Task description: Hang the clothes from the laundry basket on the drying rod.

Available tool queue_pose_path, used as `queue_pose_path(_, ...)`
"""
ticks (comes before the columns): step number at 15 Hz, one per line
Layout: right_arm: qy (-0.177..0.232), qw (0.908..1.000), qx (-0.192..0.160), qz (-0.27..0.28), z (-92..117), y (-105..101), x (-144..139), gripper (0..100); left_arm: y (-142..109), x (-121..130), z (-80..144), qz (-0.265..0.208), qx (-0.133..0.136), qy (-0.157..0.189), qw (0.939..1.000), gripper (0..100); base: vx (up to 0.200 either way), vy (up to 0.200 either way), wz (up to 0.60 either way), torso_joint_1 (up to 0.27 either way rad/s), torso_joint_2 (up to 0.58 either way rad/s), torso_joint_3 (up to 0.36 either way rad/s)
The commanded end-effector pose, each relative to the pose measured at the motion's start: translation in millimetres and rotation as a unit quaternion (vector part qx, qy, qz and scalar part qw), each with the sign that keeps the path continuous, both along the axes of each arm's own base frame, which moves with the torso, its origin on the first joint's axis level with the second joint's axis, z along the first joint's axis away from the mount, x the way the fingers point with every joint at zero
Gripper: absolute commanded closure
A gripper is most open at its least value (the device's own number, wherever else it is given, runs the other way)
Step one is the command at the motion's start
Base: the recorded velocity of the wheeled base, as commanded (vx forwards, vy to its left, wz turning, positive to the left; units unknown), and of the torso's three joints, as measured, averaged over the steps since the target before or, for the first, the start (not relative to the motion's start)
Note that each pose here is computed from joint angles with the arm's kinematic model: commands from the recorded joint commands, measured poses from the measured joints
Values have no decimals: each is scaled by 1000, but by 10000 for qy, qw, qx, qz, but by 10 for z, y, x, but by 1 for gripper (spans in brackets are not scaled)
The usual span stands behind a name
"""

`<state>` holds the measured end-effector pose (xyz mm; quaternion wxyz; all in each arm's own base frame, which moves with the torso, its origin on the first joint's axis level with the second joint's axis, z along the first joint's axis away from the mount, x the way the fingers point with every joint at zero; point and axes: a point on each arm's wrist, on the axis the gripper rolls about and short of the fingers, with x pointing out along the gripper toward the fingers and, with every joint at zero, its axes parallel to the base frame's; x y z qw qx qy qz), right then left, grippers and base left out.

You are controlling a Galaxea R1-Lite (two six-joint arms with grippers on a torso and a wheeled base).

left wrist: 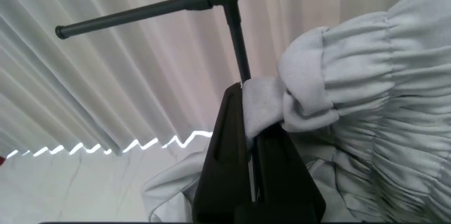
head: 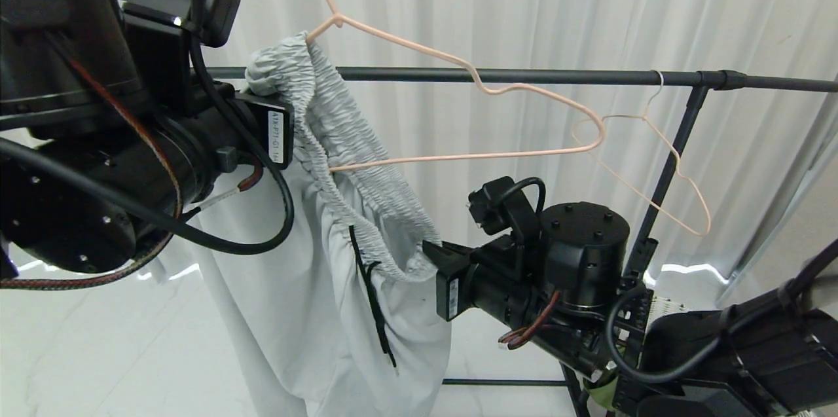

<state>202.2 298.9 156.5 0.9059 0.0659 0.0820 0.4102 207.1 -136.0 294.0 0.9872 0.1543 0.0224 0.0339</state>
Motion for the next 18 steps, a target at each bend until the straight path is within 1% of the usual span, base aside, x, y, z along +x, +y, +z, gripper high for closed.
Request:
queue_pose_path(1,-54,9995,119,-275,91,-104,71,100,42,-34,-54,24,58,68,10000,100,0,0,0,0,0,0)
queue_pose_path(3,-174,9978,279,-573,238,-292,167,100,100,-13,-54,146,60,63,9999,100,0,0,0,0,0,0)
queue_pose_path(4,-224,9971,346,-633,293,-344,186,100,112,-11,-51,169,55,57,9998,100,0,0,0,0,0,0)
queue_pose_path(5,-334,9953,485,-762,412,-454,217,100,137,4,-51,223,55,57,9997,100,0,0,0,0,0,0)
queue_pose_path(8,-440,9922,597,-1005,516,-618,296,100,196,43,-59,368,78,73,9993,100,0,0,0,0,0,0)
queue_pose_path(11,-462,9898,600,-1210,527,-727,387,100,280,39,-127,498,436,142,9977,100,0,0,0,0,0,0)
queue_pose_path(13,-471,9889,603,-1271,532,-762,416,100,348,74,-165,655,684,3,9955,100,0,0,0,0,0,0)
queue_pose_path(15,-476,9888,608,-1278,536,-765,420,100,433,123,-215,865,1046,-135,9907,100,0,0,0,0,0,0)
queue_pose_path(16,-476,9890,608,-1263,536,-765,420,100,455,150,-251,935,1161,-185,9887,100,0,0,0,0,0,0)
queue_pose_path(18,-476,9891,608,-1255,536,-764,420,100,471,221,-315,1041,1262,-255,9862,100,0,0,0,0,0,0)
